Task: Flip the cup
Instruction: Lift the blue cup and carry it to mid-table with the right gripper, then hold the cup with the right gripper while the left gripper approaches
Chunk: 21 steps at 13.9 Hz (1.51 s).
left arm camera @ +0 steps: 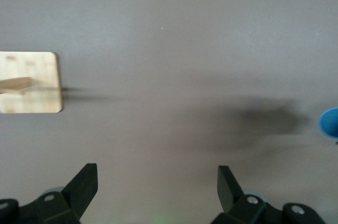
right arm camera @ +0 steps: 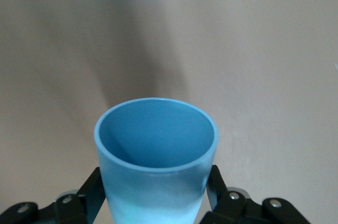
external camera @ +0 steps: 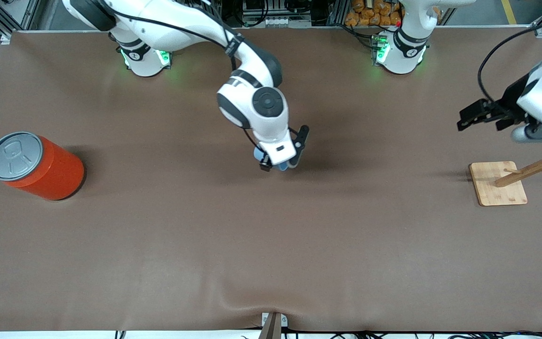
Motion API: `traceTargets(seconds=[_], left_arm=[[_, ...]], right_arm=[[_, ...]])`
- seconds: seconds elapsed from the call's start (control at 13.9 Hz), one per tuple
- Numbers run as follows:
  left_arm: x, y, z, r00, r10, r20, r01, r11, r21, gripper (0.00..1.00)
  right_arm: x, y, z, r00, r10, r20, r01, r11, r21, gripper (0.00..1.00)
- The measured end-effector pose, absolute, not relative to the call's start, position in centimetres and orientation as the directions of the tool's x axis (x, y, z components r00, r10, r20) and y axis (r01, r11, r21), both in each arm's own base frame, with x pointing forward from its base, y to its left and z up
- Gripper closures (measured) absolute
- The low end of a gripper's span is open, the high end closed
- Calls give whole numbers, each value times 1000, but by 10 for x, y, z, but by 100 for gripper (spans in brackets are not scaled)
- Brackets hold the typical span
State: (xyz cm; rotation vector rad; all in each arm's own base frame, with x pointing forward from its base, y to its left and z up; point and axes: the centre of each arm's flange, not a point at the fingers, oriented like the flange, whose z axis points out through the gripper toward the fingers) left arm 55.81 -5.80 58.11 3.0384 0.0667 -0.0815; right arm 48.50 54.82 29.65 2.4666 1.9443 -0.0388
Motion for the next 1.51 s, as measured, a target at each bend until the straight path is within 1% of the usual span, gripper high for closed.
traceTargets(seconds=[0.22,0.29,0.43,0.65,0.79,1.0,1.15,1.22,1.51], left_arm=[[578,-62,545,996,51,-75,60,-990,129,0],[584,-64,533,995,54,-84,66,-988,137,0],[594,-69,510,991,66,-118,88,-978,191,0],[605,-73,480,980,94,-172,140,-950,278,0],[611,-73,463,976,109,-191,164,-939,302,0],[617,-80,435,964,122,-238,202,-915,348,0],[622,-81,417,957,129,-260,220,-907,358,0],[624,-82,410,955,131,-266,224,-906,358,0],[625,-88,391,947,140,-289,247,-891,380,0]], right_arm=[[449,600,267,71,995,-65,994,-64,91,19],[436,614,257,34,996,-79,994,-25,109,19],[420,627,243,-2,995,-100,992,15,122,19],[417,627,221,-13,991,-133,991,30,128,19],[417,626,209,-16,990,-142,990,35,133,19],[418,628,209,2,991,-137,990,17,140,19],[418,627,208,16,991,-136,990,3,142,4],[418,627,208,22,991,-136,990,-2,143,0],[419,628,213,31,991,-133,989,-11,146,0]])
